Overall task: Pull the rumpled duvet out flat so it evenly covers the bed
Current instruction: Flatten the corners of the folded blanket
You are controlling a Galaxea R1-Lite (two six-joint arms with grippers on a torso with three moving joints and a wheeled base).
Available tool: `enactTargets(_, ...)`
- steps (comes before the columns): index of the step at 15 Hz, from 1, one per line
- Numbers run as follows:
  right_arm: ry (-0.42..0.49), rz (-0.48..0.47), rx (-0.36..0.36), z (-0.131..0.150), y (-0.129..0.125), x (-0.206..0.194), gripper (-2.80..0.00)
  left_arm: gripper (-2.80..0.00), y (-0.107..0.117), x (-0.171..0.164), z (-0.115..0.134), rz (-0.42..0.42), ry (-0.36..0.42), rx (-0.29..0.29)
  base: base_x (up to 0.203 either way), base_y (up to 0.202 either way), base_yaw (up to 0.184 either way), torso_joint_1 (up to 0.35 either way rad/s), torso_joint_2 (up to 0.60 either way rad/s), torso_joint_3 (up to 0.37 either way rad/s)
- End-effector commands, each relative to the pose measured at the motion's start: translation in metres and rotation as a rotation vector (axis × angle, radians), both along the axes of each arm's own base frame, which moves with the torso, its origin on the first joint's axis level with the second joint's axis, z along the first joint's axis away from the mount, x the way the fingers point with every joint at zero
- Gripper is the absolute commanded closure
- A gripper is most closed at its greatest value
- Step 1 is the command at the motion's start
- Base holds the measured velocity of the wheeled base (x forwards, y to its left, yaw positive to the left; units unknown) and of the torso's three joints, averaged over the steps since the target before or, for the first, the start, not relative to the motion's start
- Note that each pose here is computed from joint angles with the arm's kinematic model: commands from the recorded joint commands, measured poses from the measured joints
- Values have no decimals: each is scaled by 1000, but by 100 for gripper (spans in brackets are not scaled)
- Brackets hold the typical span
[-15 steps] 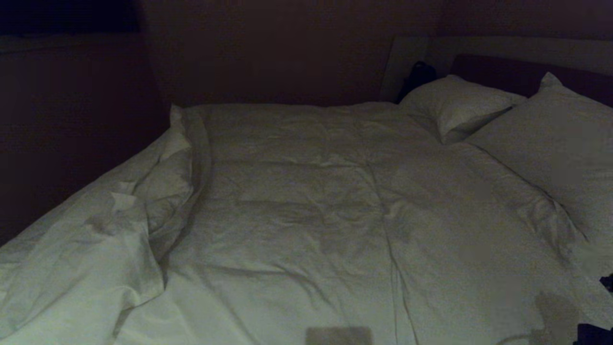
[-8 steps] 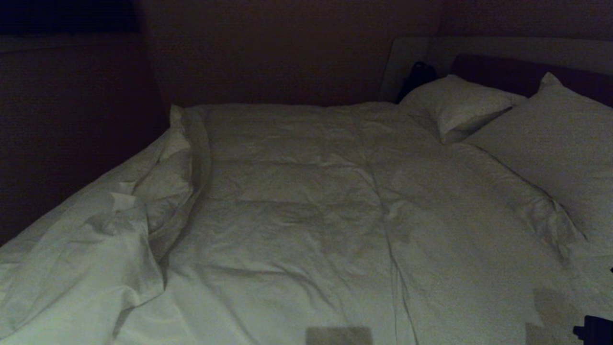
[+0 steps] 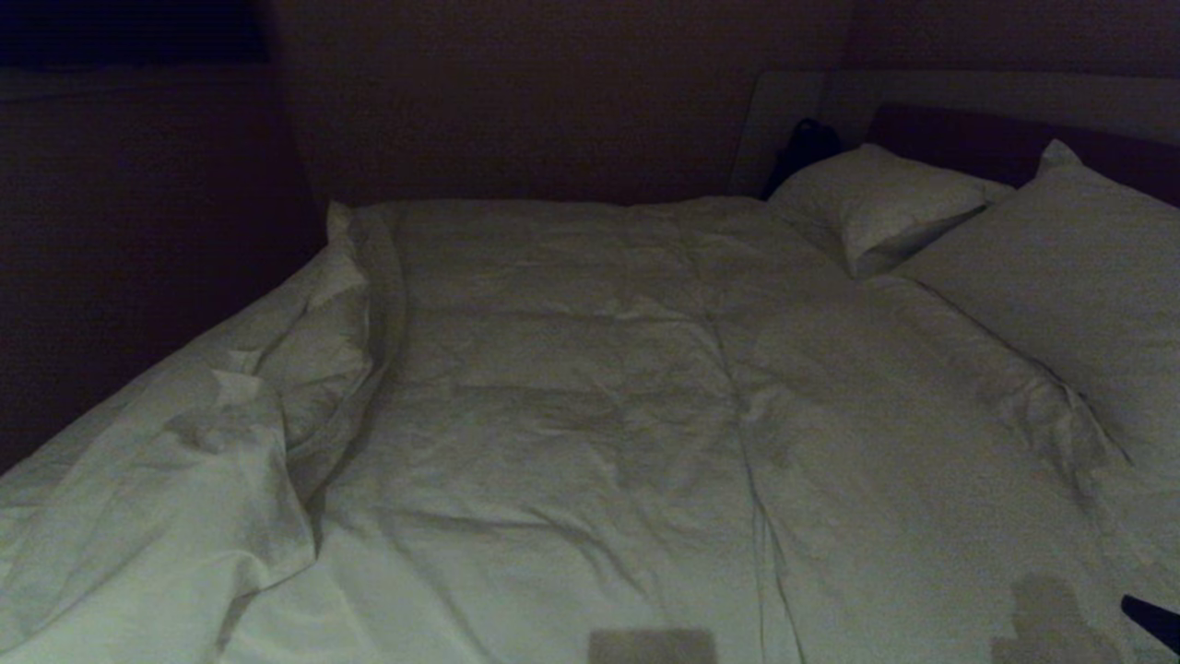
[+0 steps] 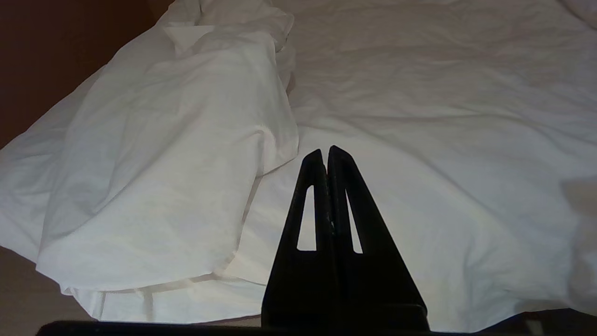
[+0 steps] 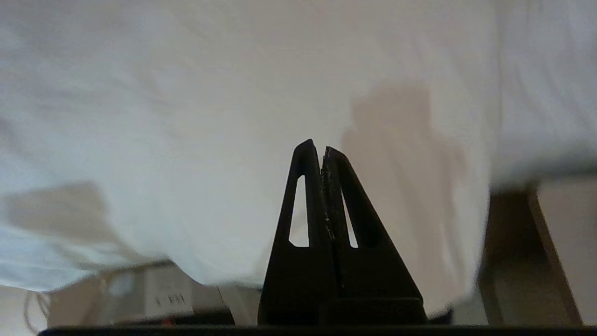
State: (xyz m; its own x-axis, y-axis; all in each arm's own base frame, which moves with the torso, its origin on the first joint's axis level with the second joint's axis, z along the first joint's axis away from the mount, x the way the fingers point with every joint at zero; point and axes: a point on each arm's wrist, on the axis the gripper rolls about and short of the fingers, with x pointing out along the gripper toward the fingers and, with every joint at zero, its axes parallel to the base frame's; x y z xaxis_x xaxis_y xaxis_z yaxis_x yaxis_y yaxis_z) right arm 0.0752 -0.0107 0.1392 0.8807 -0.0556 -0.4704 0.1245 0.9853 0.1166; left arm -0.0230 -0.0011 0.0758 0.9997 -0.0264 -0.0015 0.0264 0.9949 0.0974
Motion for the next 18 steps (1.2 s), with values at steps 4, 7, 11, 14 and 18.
enactTargets(4,-225,112,-13,10,10,-44,0,0,0,0,0,0,2,0,0,0,0,0,0,0)
enactTargets(7,-315,127,-45,12,13,-59,0,0,0,0,0,0,2,0,0,0,0,0,0,0)
enactTargets(11,-379,171,-45,10,15,-73,0,0,0,0,0,0,0,1,0,0,0,0,0,0)
enactTargets(14,-421,176,-55,7,17,-84,0,0,0,0,0,0,0,1,0,0,0,0,0,0)
enactTargets(18,-423,195,-52,8,17,-84,0,0,0,0,0,0,0,1,0,0,0,0,0,0)
